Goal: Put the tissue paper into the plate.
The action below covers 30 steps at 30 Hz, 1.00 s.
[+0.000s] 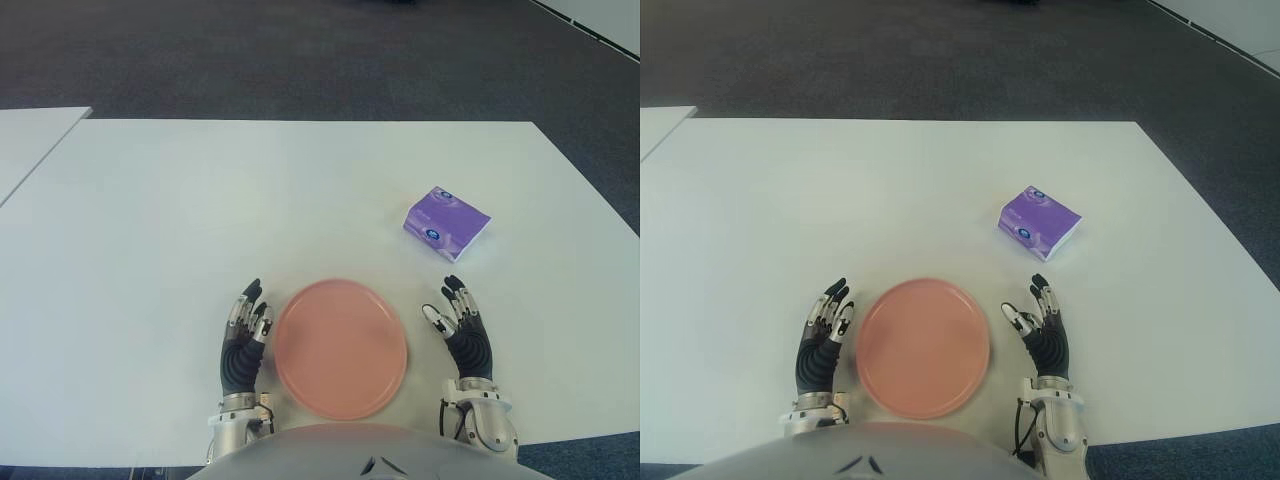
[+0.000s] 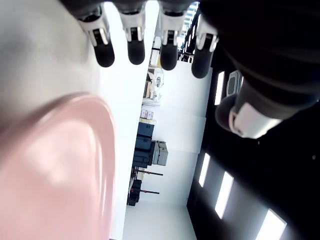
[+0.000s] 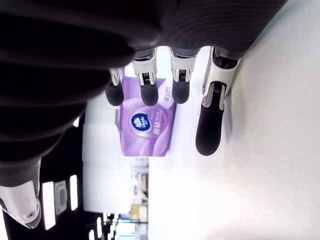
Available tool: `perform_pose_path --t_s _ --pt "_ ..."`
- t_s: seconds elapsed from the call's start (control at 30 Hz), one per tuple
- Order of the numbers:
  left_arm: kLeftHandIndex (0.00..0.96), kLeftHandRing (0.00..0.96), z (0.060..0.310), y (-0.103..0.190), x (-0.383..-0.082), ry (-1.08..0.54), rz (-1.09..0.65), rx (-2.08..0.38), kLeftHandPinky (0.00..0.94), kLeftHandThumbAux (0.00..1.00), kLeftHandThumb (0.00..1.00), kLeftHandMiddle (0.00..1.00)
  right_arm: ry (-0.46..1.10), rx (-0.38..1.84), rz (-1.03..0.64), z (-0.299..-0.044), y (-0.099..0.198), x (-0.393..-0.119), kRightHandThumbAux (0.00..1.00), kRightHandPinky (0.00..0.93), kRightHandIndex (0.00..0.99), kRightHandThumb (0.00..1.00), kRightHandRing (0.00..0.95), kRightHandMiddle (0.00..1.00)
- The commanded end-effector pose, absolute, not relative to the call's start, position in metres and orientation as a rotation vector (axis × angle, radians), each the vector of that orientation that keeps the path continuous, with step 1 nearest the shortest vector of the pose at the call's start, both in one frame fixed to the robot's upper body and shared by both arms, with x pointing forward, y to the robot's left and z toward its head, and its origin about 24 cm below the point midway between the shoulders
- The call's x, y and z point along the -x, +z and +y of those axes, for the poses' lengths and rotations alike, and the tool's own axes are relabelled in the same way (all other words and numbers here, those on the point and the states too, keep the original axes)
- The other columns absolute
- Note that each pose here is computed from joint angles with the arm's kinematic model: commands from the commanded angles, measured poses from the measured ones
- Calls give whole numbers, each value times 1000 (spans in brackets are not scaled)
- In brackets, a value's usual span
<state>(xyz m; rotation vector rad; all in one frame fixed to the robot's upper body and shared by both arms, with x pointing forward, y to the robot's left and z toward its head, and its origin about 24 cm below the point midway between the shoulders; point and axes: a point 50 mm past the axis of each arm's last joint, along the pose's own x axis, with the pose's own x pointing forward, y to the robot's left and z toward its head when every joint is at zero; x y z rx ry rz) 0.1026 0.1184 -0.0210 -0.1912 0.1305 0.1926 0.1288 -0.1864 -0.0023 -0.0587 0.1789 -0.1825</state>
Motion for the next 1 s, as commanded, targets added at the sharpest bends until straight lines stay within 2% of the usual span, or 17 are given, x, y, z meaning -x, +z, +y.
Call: perform_pose_path --t_s 0.03,0.33,0.53,1.0 --pt "174 97 108 -40 -89 209 295 222 126 572 177 112 -172 42 321 -182 -24 -116 578 8 3 100 0 15" --pt "158 95 109 -40 -89 213 300 209 116 596 175 104 -168 39 324 -181 -25 -115 569 2 0 98 0 17" --pt "180 96 110 -40 -89 214 297 212 123 594 177 110 -172 25 319 -179 -25 -115 569 18 6 102 4 21" --pt "166 101 112 -42 -88 202 311 222 115 577 171 115 -171 7 303 -179 -23 -115 590 8 4 110 0 12"
